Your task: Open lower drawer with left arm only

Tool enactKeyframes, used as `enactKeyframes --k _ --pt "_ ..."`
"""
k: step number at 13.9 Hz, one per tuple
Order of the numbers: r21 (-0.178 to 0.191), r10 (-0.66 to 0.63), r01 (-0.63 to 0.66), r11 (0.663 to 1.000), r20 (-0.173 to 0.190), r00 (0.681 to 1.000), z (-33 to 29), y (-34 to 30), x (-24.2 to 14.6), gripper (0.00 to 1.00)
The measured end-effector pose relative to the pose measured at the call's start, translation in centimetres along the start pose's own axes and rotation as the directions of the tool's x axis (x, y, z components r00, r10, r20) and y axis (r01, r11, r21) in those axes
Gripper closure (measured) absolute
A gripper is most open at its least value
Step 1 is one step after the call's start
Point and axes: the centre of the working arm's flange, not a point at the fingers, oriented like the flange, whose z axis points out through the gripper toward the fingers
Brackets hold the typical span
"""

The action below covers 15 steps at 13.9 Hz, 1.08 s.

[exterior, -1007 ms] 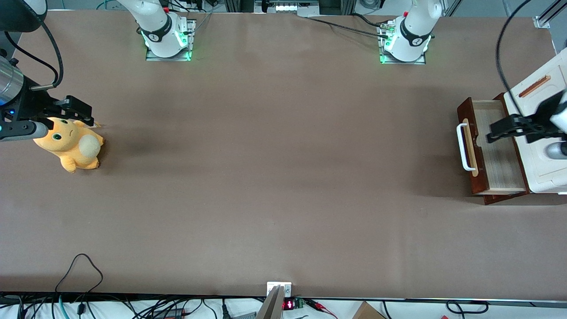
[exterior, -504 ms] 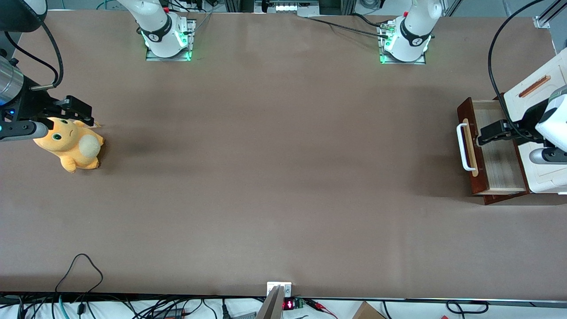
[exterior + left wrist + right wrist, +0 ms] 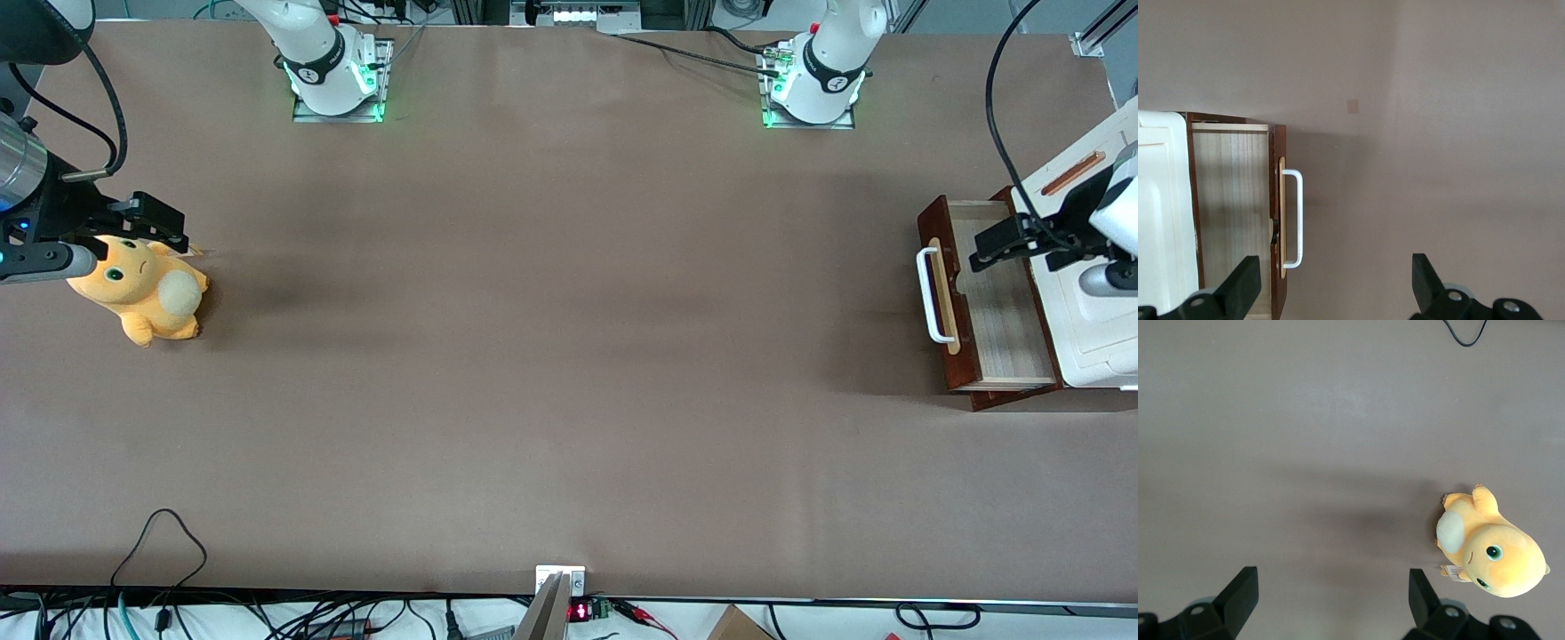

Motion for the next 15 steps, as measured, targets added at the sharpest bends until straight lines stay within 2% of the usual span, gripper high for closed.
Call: enactKeyframes --k 15 --pt "0.001 -0.016 0.016 1.000 -0.007 1.000 -0.44 -0.88 -0.03 0.00"
